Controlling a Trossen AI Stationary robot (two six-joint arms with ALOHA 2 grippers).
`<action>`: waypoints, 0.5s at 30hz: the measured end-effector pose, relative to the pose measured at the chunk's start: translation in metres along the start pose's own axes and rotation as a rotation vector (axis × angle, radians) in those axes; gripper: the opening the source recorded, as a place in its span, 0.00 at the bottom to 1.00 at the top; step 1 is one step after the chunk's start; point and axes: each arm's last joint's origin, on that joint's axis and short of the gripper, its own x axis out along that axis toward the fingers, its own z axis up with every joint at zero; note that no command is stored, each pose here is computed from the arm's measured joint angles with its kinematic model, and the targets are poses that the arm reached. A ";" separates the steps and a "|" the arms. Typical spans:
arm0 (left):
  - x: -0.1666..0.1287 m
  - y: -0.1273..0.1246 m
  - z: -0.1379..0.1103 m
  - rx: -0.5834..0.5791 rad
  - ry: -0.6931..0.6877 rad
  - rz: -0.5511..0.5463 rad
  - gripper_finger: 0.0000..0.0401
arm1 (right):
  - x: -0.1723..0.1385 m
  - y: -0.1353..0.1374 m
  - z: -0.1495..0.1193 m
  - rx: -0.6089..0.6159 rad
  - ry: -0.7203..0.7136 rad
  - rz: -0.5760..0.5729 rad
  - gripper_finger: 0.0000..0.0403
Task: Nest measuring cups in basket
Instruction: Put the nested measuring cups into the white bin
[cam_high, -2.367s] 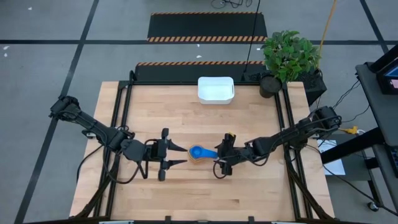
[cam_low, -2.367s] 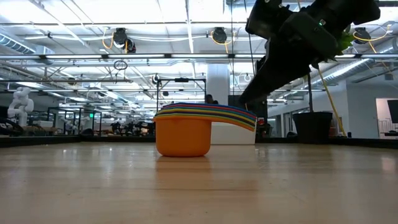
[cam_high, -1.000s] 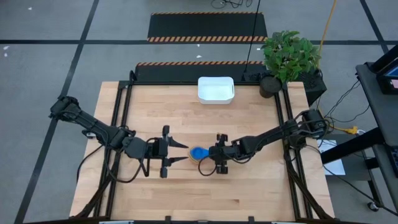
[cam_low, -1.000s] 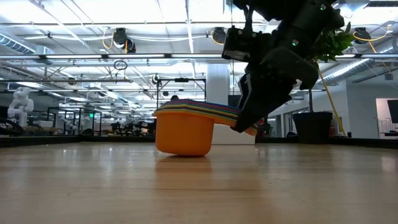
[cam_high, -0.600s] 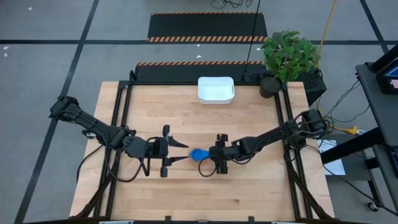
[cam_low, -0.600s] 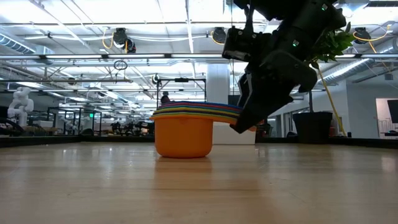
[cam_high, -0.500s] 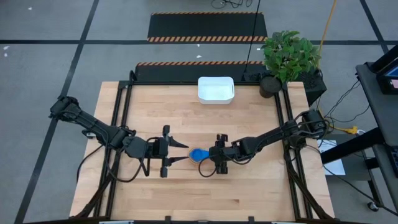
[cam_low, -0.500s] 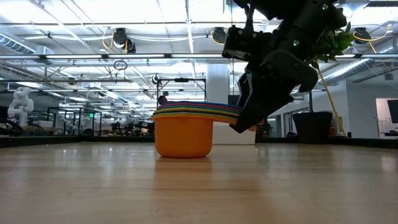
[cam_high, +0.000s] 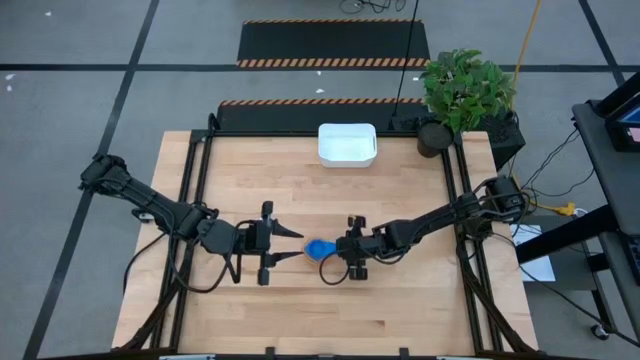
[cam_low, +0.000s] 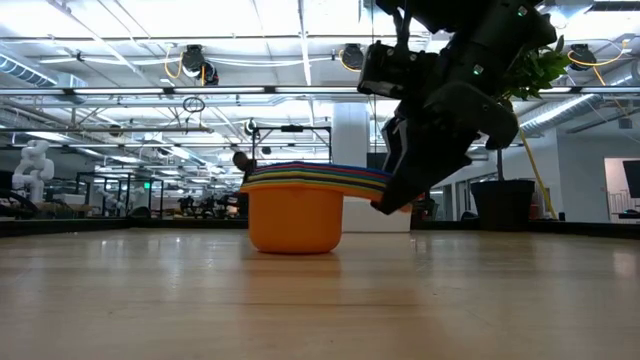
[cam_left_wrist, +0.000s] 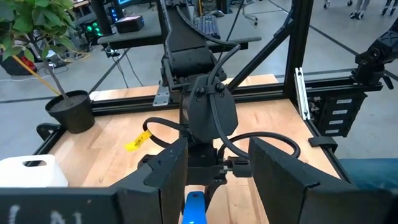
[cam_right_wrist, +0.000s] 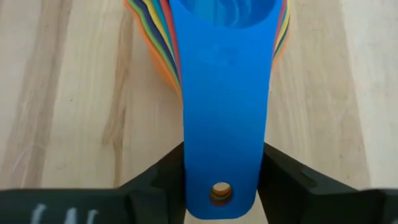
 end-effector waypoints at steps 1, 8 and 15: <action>0.000 0.000 0.000 0.000 0.000 0.000 0.44 | 0.000 0.000 0.000 -0.002 0.001 0.007 0.36; 0.000 0.000 0.000 0.000 0.000 0.000 0.44 | 0.000 0.000 0.001 -0.031 -0.010 0.009 0.30; 0.000 0.000 0.000 0.001 0.000 0.000 0.44 | 0.000 0.001 0.005 -0.053 -0.054 0.010 0.31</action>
